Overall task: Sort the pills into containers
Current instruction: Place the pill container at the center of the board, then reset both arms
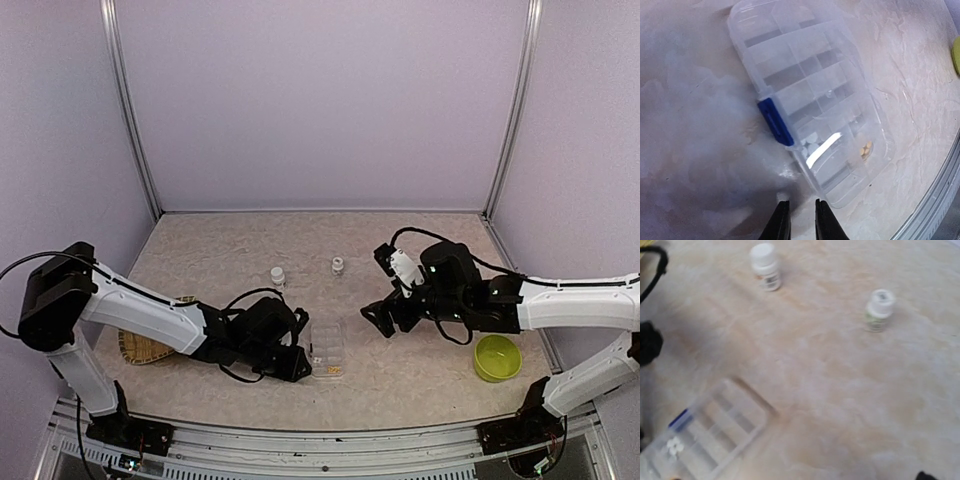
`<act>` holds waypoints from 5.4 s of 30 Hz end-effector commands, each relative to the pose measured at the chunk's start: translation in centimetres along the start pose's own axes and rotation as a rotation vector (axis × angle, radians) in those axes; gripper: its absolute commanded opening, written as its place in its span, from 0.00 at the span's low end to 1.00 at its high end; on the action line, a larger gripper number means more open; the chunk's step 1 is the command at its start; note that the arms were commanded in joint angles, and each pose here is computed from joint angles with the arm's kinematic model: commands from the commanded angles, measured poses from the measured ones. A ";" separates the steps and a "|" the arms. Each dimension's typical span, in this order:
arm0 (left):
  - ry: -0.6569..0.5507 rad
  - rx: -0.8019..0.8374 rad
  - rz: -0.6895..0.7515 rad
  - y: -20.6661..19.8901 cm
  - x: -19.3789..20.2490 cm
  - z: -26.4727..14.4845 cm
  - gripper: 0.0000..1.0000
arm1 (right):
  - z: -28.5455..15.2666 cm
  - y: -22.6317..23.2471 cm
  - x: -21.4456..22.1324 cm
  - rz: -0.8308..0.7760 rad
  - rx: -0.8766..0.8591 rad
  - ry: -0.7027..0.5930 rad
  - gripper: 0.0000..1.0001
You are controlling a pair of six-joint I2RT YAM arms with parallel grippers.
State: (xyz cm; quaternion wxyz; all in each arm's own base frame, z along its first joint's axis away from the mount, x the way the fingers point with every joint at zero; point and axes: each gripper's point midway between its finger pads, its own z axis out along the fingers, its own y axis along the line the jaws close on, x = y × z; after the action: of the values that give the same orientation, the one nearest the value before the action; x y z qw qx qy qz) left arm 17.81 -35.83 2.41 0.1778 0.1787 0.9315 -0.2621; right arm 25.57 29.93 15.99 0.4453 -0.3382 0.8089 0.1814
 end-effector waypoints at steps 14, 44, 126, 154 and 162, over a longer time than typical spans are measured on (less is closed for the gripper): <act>0.009 0.074 0.060 -7.7 -2.7 3.9 0.36 | -2.1 -3.6 1.5 0.128 0.095 0.030 1.00; -0.098 -0.035 0.162 0.2 -5.0 -2.3 0.99 | 1.0 3.0 10.3 0.050 -0.151 0.350 0.99; -0.280 -0.372 0.077 6.6 -13.2 -2.3 0.95 | 7.8 -3.4 4.4 -0.024 0.021 0.295 1.00; -0.576 -0.452 -0.067 13.7 -18.3 -16.6 0.99 | -2.6 -15.6 -0.9 0.207 0.362 -0.023 1.00; -0.618 -0.497 -0.123 16.5 -18.1 -19.2 0.99 | -5.6 -20.8 0.6 0.361 0.448 -0.038 1.00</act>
State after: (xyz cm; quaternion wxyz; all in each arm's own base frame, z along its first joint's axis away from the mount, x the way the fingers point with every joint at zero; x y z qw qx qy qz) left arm 36.11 -17.45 17.06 0.4524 -0.0047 0.8889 -0.0722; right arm 36.57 13.93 18.30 0.4824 -0.1185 0.8649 0.0723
